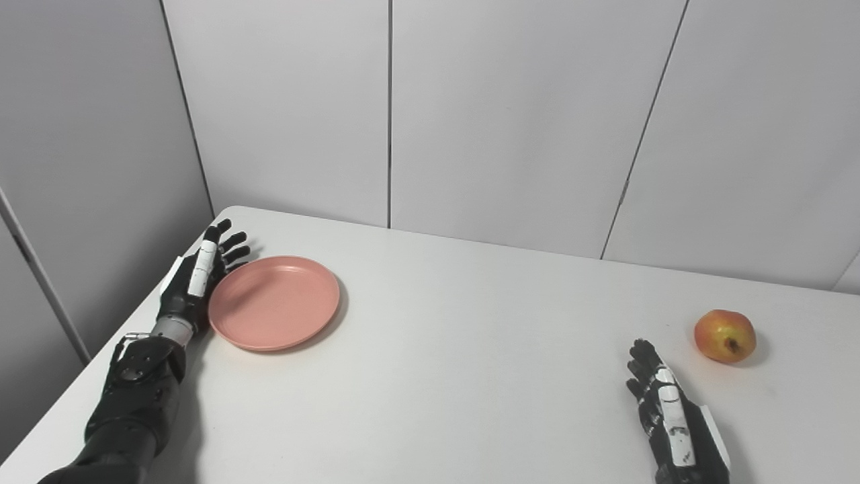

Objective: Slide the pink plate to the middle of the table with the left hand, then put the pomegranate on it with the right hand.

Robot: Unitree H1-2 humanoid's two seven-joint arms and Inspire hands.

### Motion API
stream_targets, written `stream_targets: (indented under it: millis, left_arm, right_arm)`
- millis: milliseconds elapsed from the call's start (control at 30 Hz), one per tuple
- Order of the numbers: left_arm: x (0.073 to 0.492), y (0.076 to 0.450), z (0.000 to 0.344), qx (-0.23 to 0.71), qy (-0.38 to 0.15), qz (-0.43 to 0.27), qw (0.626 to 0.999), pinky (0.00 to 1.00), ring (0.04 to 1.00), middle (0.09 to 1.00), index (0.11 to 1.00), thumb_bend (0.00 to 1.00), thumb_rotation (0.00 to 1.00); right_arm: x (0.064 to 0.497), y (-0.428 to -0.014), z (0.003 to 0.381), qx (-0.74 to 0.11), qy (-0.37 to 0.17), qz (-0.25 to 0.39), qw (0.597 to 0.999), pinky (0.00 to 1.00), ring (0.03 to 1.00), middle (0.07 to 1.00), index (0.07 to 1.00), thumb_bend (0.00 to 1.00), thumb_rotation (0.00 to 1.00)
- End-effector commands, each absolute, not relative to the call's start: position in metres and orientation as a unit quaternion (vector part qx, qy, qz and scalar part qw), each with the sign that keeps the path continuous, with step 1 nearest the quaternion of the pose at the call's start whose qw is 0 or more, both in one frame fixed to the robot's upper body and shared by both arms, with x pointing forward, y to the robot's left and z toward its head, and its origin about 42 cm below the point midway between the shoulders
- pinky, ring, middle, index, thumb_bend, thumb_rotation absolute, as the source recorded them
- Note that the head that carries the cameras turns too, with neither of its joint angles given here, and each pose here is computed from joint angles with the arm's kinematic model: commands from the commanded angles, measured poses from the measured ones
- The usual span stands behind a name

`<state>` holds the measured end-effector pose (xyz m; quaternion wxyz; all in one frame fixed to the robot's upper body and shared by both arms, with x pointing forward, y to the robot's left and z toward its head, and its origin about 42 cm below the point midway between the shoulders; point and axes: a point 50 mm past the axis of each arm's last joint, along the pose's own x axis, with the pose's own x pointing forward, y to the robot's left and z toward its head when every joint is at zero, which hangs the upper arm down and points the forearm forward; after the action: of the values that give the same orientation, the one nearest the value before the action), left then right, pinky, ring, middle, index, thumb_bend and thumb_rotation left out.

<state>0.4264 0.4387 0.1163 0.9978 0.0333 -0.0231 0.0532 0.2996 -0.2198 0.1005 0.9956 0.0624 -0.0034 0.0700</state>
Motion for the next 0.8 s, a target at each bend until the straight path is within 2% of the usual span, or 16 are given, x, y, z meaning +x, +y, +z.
stream_targets:
  millis: [0, 333, 500, 767]
  left_arm:
    - [0.436, 0.424, 0.128, 0.027, -0.053, 0.029, 0.998, 0.79, 0.865, 0.901, 0.947, 1.0, 0.94]
    - [0.431, 0.398, 0.125, 0.019, -0.053, 0.008, 0.998, 0.74, 0.84, 0.881, 0.938, 1.0, 0.95]
    - [0.428, 0.386, 0.123, 0.009, -0.045, 0.004, 0.999, 0.76, 0.864, 0.891, 0.942, 1.0, 0.96]
    - [0.432, 0.364, 0.118, -0.004, -0.037, -0.013, 0.999, 0.75, 0.841, 0.875, 0.915, 1.0, 0.95]
  right_arm:
    - [0.279, -0.22, 0.068, 0.078, 0.061, 0.058, 0.993, 1.0, 0.974, 0.948, 0.924, 0.7, 0.9]
    - [0.279, -0.217, 0.071, 0.076, 0.064, 0.059, 0.993, 1.0, 0.967, 0.931, 0.914, 0.7, 0.91]
    - [0.28, -0.214, 0.071, 0.078, 0.064, 0.06, 0.993, 1.0, 0.957, 0.918, 0.909, 0.72, 0.89]
    - [0.279, -0.208, 0.072, 0.087, 0.058, 0.053, 0.993, 0.98, 0.927, 0.893, 0.888, 0.76, 0.87]
